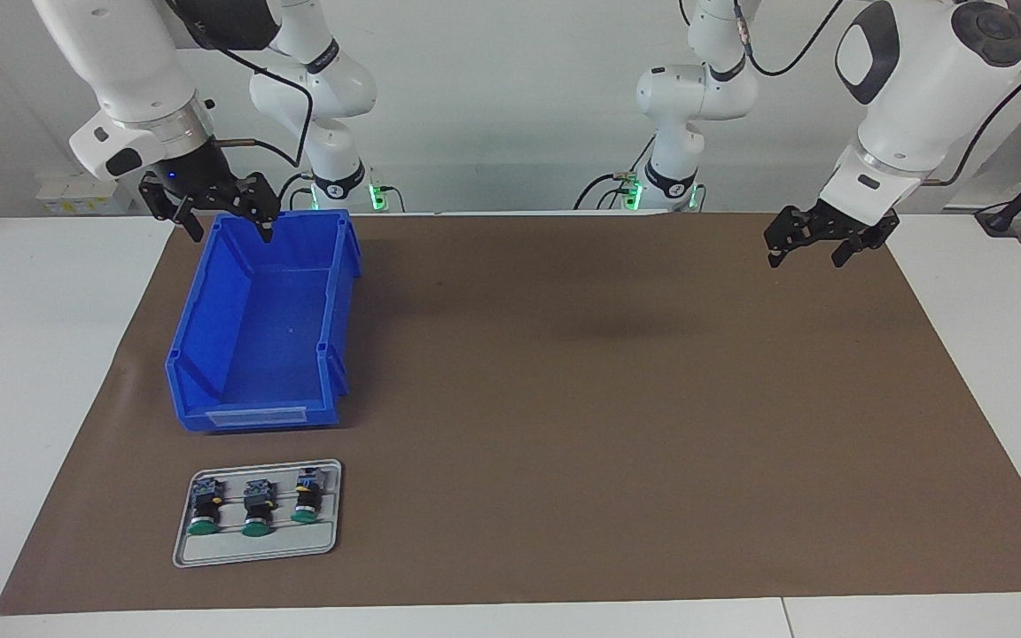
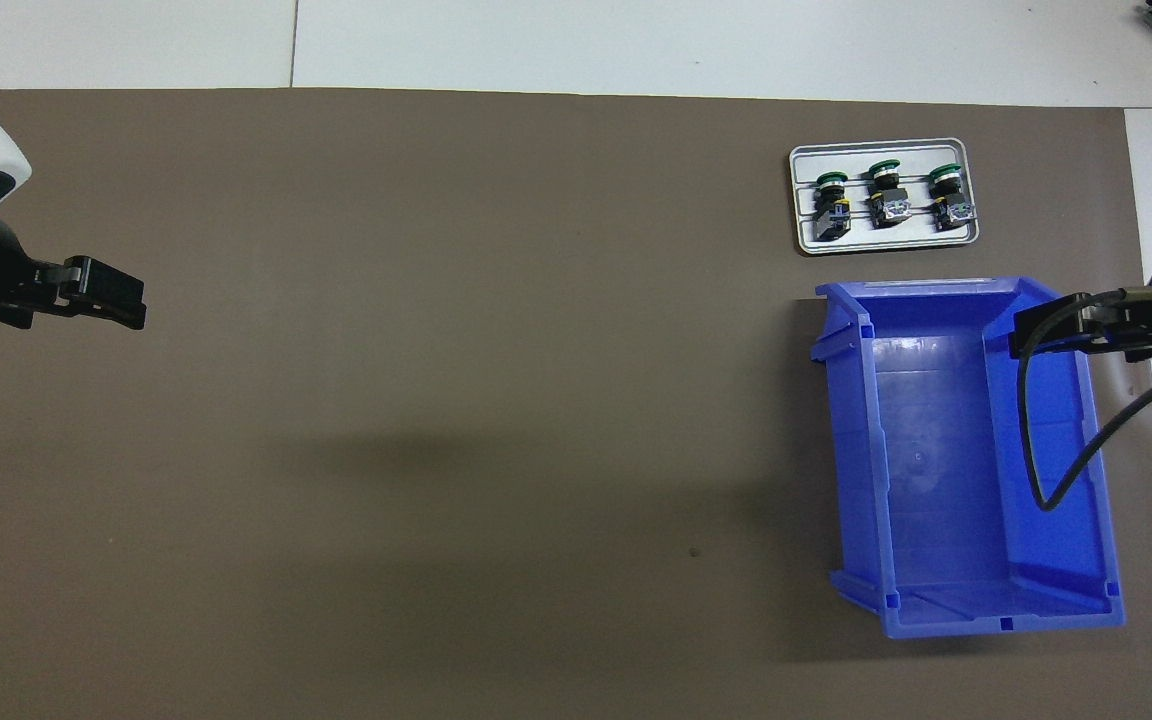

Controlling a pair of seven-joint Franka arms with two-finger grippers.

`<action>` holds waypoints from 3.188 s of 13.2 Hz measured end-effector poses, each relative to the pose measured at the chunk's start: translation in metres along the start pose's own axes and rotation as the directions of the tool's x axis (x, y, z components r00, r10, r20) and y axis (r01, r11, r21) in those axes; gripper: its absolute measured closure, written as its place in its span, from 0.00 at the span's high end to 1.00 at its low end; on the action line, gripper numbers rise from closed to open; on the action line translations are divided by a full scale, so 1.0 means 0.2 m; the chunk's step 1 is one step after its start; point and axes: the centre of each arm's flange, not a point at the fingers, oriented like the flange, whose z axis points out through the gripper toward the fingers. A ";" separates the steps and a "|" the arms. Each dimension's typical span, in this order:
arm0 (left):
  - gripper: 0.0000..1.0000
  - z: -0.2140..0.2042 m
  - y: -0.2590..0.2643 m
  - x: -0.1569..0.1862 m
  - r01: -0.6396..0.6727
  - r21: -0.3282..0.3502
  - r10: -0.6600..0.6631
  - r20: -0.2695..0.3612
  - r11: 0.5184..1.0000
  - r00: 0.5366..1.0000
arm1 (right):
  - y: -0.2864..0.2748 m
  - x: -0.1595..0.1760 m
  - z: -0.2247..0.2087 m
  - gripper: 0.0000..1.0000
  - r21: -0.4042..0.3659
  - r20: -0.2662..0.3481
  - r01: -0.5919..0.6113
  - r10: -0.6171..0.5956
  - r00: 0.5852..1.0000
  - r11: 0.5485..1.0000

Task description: Place and press button with both arms

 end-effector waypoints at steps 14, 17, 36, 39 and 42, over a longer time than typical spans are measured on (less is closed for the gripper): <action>1.00 0.00 0.00 0.00 0.000 0.000 0.000 0.000 1.000 1.000 | 0.06 0.06 -0.01 0.96 -0.001 -0.072 0.033 -0.033 0.997 0.999; 1.00 0.00 0.00 0.00 0.000 0.000 0.000 0.000 1.000 1.000 | 0.06 0.14 0.04 0.96 -0.002 -0.116 0.039 -0.039 0.992 0.999; 1.00 0.00 0.00 0.00 0.000 0.000 0.000 0.000 1.000 1.000 | 0.03 1.11 1.15 0.92 -0.015 -0.177 0.123 -0.123 0.977 0.992; 1.00 0.00 0.00 0.00 0.000 0.000 0.000 0.000 1.000 1.000 | 0.11 1.13 1.28 0.86 -0.018 -0.153 0.151 -0.152 0.976 0.988; 1.00 0.00 0.00 0.00 0.000 0.000 0.000 0.000 1.000 1.000 | 0.14 1.17 1.37 0.85 -0.017 -0.177 0.173 -0.173 0.969 0.985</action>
